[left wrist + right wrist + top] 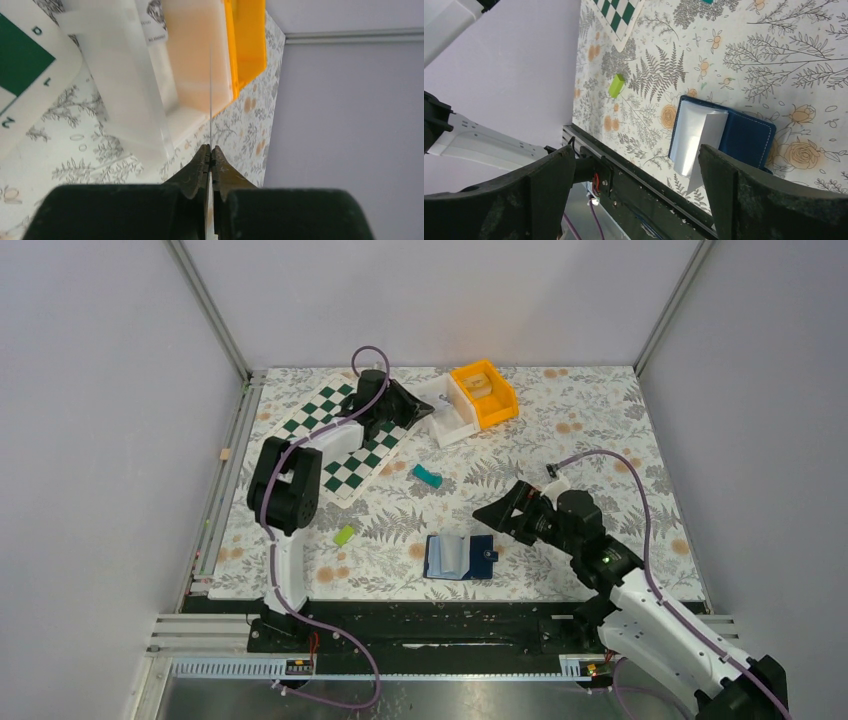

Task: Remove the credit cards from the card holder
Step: Place the credit card in the storage box.

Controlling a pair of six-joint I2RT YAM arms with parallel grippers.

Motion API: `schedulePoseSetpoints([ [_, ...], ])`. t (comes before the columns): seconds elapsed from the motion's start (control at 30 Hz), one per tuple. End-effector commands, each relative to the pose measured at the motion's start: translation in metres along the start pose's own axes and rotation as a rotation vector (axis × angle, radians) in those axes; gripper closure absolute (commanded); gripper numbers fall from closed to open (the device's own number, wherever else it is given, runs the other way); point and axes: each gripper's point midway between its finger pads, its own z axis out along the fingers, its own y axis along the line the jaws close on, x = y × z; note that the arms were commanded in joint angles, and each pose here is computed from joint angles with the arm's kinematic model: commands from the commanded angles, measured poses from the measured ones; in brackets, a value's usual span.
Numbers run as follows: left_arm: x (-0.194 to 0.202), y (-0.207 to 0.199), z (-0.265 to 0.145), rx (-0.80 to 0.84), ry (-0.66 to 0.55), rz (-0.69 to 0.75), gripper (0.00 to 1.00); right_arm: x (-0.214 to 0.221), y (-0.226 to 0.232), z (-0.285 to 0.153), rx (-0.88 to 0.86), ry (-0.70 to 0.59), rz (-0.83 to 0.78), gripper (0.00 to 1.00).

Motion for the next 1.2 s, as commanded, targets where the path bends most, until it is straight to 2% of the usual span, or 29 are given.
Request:
schedulePoseSetpoints([
  [0.0,-0.037,-0.026,0.016,0.078,-0.096,-0.025,1.0,-0.012,0.014,0.001,-0.019,-0.018,-0.053,0.0],
  [0.43,-0.057,-0.005,0.048,0.032,-0.144,-0.03,1.0,-0.018,0.009,0.013,0.023,-0.016,-0.072,0.01],
  [0.77,-0.051,0.012,0.061,0.007,-0.125,-0.062,0.99,-0.019,0.01,0.019,0.033,0.0,-0.069,0.01],
  [1.17,-0.051,0.013,0.069,0.005,-0.108,-0.076,0.87,-0.022,0.016,0.015,0.015,-0.015,-0.068,0.0],
])
